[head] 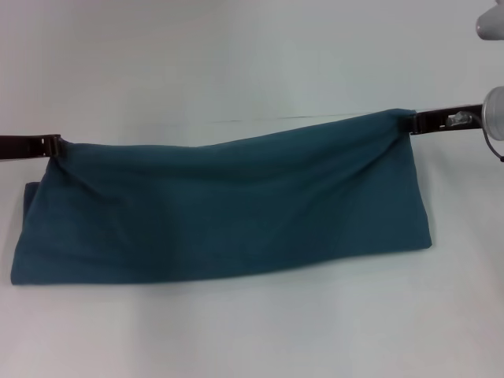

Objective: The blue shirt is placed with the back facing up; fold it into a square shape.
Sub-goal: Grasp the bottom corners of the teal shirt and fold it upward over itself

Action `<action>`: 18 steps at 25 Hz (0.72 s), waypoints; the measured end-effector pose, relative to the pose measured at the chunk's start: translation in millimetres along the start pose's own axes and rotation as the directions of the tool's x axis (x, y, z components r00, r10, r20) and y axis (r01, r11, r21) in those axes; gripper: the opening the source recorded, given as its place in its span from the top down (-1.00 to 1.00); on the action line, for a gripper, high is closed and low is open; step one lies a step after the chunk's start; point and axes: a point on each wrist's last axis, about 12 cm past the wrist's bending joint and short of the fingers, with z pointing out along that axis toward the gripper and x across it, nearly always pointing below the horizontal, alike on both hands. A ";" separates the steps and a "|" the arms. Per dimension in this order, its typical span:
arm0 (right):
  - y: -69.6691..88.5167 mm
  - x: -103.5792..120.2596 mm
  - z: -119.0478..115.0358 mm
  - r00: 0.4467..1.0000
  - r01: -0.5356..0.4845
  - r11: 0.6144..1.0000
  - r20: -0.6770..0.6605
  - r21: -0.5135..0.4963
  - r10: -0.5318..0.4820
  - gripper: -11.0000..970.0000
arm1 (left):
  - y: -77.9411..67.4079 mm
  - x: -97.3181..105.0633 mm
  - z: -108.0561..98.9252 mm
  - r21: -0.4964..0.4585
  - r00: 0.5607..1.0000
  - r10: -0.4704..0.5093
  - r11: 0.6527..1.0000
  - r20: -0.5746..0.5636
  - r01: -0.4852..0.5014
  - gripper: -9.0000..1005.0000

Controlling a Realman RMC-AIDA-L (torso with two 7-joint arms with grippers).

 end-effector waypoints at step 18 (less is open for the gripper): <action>9.1 -2.4 22.1 0.998 -0.002 0.996 0.065 0.091 -0.003 0.70 | -5.6 8.0 19.8 -0.115 0.994 0.062 0.992 0.088 -0.051 0.67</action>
